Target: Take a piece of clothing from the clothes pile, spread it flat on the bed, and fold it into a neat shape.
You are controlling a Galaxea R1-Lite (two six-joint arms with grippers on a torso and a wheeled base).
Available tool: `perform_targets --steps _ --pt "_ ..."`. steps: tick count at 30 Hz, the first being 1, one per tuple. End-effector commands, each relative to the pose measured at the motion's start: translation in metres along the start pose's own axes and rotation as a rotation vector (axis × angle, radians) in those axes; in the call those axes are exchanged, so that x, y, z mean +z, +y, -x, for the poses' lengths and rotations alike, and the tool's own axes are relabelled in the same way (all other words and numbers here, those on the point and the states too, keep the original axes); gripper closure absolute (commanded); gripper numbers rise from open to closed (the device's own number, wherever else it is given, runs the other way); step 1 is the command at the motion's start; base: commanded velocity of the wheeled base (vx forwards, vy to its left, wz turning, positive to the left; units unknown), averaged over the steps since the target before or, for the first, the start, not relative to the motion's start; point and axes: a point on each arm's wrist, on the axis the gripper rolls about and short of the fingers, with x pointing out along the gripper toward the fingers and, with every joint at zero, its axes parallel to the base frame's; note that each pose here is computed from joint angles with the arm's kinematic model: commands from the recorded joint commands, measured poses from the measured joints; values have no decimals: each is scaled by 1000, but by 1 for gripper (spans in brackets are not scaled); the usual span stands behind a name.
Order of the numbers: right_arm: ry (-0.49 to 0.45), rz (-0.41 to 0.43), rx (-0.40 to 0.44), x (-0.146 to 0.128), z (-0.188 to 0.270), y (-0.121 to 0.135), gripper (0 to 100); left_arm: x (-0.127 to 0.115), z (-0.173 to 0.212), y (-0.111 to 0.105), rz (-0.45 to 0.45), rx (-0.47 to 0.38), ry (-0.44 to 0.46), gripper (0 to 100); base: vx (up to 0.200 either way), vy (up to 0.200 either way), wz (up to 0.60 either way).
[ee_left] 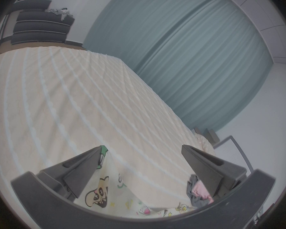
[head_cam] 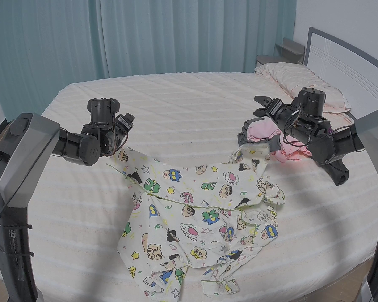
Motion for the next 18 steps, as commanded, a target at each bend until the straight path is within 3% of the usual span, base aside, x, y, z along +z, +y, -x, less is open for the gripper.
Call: perform_targets --steps 1,6,10,12,15,18 --pt "-97 -27 -89 -21 -38 -26 0 -1 -38 24 8 86 -68 0 0 0 0" --pt "-109 -25 -133 -15 -32 -34 0 14 -41 35 12 114 -83 0 0 0 0" --pt "17 -24 -139 -13 -1 -41 0 28 -36 43 -20 146 -43 0 0 0 0" --pt "67 -19 -144 -12 14 -44 0 42 -33 40 -7 112 -41 0 0 0 0" --pt "119 2 -154 -12 32 -53 0 66 -31 31 7 74 -71 0 0 0 0" --pt "149 9 -170 -15 45 -59 0 75 -29 26 4 100 -47 0 0 0 0"
